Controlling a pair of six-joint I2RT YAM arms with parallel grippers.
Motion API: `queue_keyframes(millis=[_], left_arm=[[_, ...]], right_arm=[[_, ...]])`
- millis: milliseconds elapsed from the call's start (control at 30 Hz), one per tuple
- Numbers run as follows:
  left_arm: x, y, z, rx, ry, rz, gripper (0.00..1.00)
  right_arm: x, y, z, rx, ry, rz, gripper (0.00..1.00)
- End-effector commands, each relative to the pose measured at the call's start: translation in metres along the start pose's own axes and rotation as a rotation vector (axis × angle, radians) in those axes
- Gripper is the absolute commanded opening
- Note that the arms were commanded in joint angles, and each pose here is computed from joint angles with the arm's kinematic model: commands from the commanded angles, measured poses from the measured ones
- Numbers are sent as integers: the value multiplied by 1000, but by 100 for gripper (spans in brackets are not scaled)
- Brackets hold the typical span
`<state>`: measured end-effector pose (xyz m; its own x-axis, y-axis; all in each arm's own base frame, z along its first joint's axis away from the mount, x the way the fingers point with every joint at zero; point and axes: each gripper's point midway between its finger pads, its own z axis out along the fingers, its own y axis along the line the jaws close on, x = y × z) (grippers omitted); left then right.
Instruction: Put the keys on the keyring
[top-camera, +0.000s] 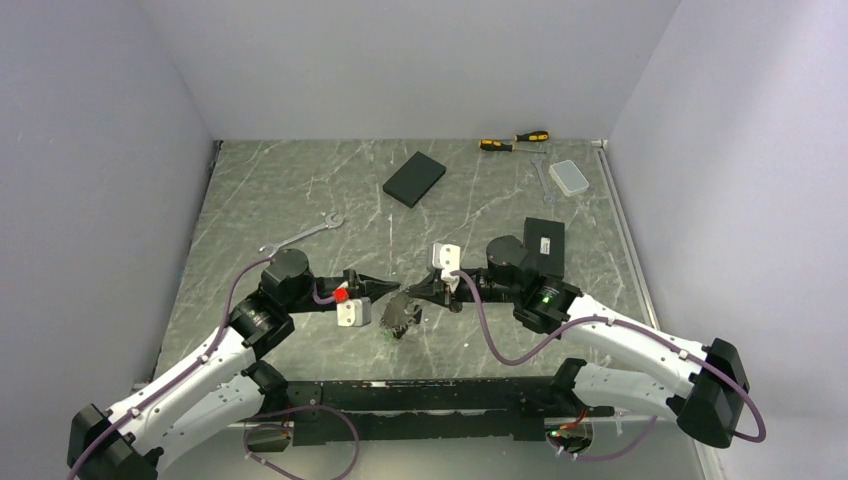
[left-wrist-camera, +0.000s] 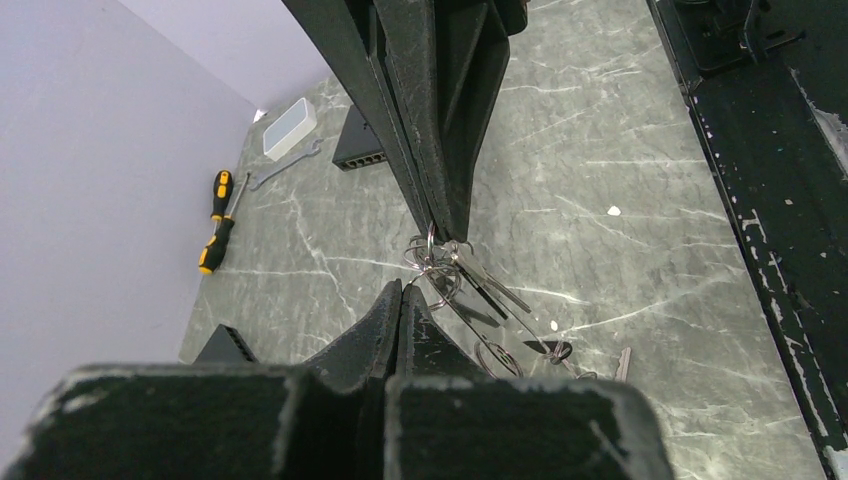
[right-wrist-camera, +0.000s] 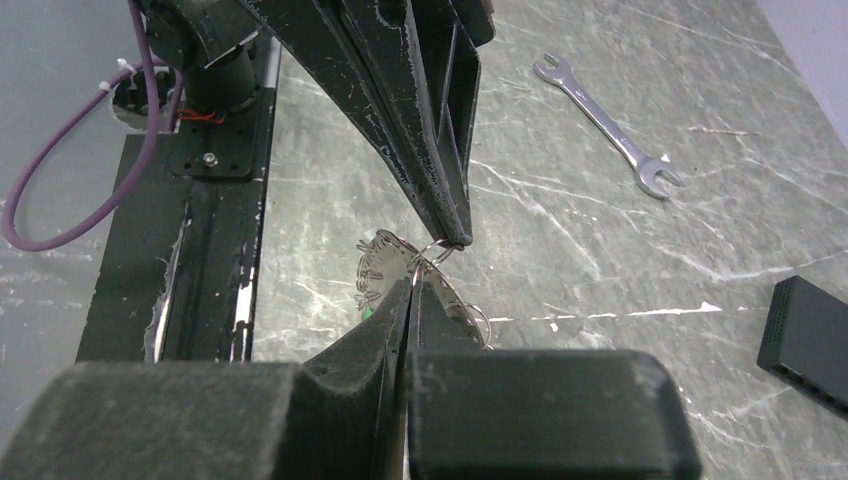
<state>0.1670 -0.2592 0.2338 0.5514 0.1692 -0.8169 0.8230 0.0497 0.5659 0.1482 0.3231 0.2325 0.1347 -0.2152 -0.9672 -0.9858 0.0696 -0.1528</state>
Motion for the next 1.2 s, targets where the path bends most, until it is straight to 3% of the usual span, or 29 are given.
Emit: queue_keyframes(millis=[0,1167], left_arm=[[-23,22,-1,-48,-47,43,0],[-2,47,2,-101,48,-157,0]], right_arm=[[-29,-1,-2,-17,-65,-52,0],[-11,-10,6,34,16,-104,0]])
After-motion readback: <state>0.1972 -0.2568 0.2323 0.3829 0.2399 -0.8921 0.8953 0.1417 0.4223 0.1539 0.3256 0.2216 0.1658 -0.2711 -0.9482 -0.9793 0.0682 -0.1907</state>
